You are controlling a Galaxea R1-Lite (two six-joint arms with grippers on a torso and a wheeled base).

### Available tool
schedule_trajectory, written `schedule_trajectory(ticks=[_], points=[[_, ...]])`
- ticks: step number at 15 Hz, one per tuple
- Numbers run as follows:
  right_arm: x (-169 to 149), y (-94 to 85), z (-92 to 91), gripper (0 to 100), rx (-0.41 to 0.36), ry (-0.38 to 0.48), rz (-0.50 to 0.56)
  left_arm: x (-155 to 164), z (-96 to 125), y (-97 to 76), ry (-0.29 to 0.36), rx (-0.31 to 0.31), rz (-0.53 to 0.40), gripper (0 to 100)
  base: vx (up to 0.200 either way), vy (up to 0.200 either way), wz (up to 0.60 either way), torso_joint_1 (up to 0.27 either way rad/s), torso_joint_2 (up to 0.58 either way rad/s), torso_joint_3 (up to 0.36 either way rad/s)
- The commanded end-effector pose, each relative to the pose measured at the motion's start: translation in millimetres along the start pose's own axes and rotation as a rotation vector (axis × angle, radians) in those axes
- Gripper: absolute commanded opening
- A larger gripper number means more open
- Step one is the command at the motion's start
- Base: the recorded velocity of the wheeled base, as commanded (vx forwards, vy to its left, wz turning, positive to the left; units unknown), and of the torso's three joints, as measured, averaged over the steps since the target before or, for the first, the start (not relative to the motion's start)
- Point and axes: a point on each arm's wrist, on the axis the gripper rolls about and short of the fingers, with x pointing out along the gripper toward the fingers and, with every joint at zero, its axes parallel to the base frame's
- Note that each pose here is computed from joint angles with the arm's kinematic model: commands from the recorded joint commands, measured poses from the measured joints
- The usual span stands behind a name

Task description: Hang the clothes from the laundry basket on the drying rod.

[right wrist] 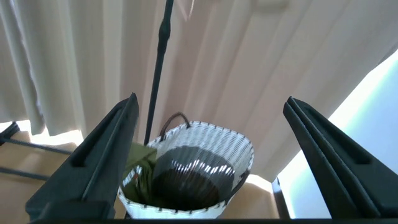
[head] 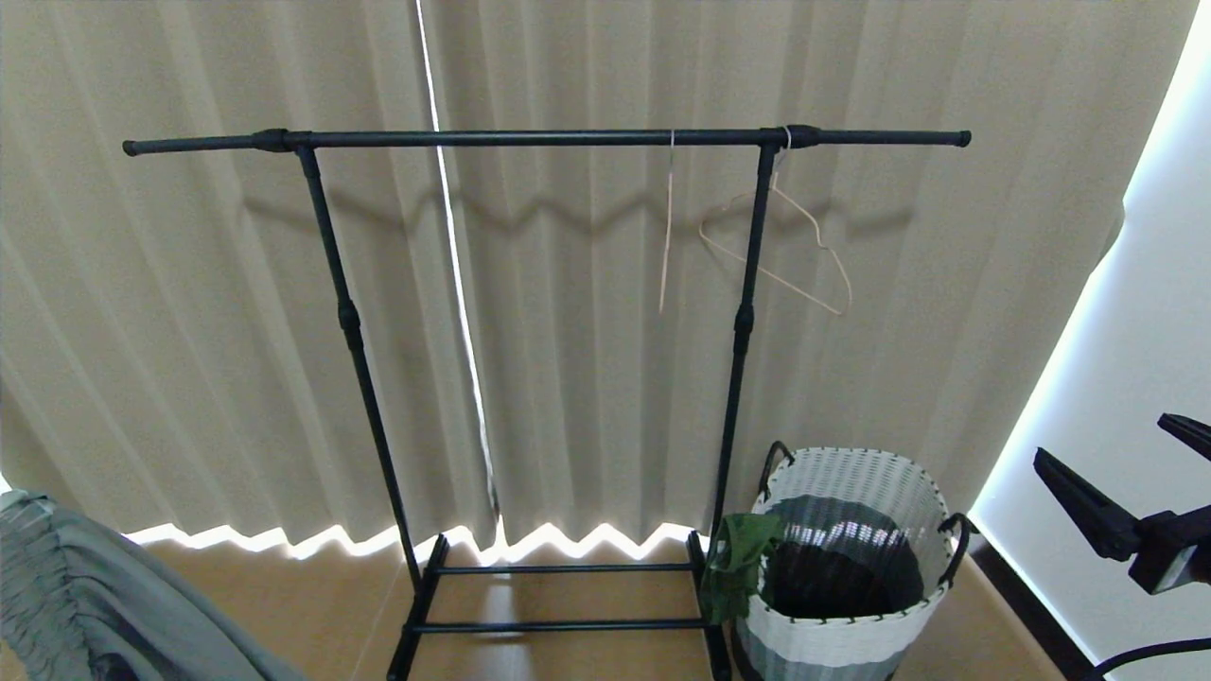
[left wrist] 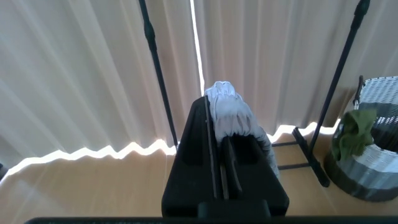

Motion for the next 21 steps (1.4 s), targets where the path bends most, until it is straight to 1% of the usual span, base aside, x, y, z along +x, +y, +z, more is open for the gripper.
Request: schedule_trajectory(ticks=[1,6,8,11,13,16,21], points=[[0.2,0.3,-1.1,100,0.000,0.006,0.002,0.6,-0.4,-0.1,0.003,0.003,0.000,0,0.000,0.000,0.00,0.203,-0.49,-0.276],[0.2,0.3,-1.1,100,0.000,0.006,0.002,1.0,-2.6,-0.4,0.010,0.011,-0.002,0,0.000,0.000,0.00,0.216,-0.50,-0.280],[0.2,0.3,-1.1,100,0.000,0.006,0.002,1.1,-3.0,-0.5,0.012,0.019,-0.003,0,0.000,0.000,0.00,0.115,-0.25,-0.142],[0.2,0.3,-1.1,100,0.000,0.006,0.002,1.1,-3.2,-0.5,0.013,0.020,-0.003,0,0.000,0.000,0.00,0.019,-0.03,-0.017],[0.8,0.2,-0.5,100,0.000,0.005,0.002,2.3,-5.4,-0.9,0.027,0.021,-0.005,0,0.000,0.000,0.00,0.000,0.00,0.000],[1.4,0.1,-0.1,100,0.001,0.004,0.005,2.8,-8.8,-1.4,0.039,0.045,-0.007,0,0.000,0.000,0.00,0.000,0.00,0.000],[3.6,0.4,-2.2,100,0.003,0.018,0.006,2.2,-8.2,-1.2,0.033,0.044,-0.006,0,0.000,0.000,0.00,0.000,0.00,0.000]])
